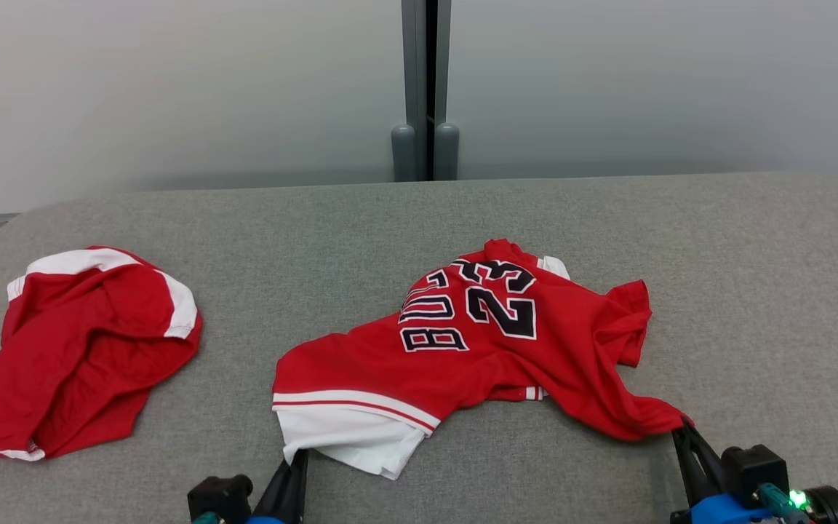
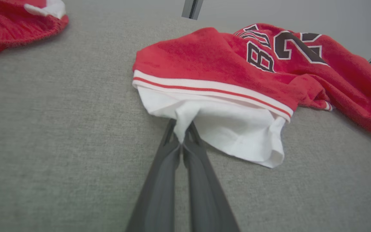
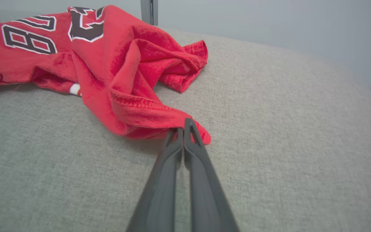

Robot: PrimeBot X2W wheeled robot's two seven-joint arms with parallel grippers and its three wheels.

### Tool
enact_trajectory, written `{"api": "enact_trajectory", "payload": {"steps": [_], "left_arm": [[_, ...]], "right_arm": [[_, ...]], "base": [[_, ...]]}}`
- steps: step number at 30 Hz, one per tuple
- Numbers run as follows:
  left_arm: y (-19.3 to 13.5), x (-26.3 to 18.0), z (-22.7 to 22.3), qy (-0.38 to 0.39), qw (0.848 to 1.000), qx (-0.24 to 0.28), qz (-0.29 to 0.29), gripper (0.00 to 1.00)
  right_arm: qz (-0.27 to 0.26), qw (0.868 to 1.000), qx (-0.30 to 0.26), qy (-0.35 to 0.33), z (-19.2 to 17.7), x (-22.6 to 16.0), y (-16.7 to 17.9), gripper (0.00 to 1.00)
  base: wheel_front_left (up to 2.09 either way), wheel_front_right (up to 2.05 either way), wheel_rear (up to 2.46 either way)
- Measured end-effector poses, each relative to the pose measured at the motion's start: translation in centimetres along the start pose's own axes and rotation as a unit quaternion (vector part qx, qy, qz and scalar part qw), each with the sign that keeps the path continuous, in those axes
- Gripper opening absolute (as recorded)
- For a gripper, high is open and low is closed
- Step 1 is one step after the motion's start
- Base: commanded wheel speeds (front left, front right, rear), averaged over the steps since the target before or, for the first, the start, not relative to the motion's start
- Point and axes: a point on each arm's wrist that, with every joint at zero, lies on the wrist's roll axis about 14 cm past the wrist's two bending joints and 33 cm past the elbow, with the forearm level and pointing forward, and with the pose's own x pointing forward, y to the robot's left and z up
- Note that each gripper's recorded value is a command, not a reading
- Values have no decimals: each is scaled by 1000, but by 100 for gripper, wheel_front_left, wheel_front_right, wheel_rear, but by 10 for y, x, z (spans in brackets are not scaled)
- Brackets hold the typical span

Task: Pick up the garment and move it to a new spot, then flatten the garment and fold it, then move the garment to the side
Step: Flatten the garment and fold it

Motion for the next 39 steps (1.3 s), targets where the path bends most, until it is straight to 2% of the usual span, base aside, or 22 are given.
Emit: {"api": "enact_trajectory", "payload": {"steps": [3,6,9,11,15,19,22,24,26,28,35,37,39], "left_arm": [[-5,5,28,-42,999,5,-8,0],[-10,11,78,-114,993,17,-18,0],[-16,13,137,-193,980,46,-33,0],[-20,10,182,-249,965,73,-43,0],[-29,-9,266,-351,925,137,-60,0],[-43,-43,351,-453,867,197,-71,0],[-59,-66,397,-509,824,235,-81,0],[-65,-74,420,-531,802,259,-81,0],[-69,-72,437,-543,791,271,-82,0],[-68,-55,445,-534,795,276,-81,0],[-54,55,433,-443,848,279,-81,0],[-44,83,433,-435,856,271,-71,0],[-34,100,443,-444,855,262,-52,0]], "right_arm": [[5,999,5,-36,23,3,3,0],[8,995,13,-95,62,8,3,0],[3,987,17,-162,108,12,-3,0],[-4,978,14,-207,141,12,-13,0],[-15,954,-1,-299,210,4,-30,0],[-22,923,-19,-383,275,-10,-46,0],[-25,898,-31,-438,318,-22,-55,0],[-26,885,-44,-463,341,-27,-59,0],[-26,876,-46,-479,358,-24,-66,0],[-26,872,-57,-485,370,-16,-69,0],[-12,902,-76,-426,370,71,-67,0],[-10,907,-85,-413,370,100,-65,0],[-26,907,-68,-414,378,123,-76,0]], "base": [[0,0,0],[0,0,0],[0,0,0],[0,0,0],[0,0,0],[0,0,0],[0,0,0],[0,0,0],[0,0,0],[0,0,0],[0,0,0],[0,0,0],[0,0,0]]}}
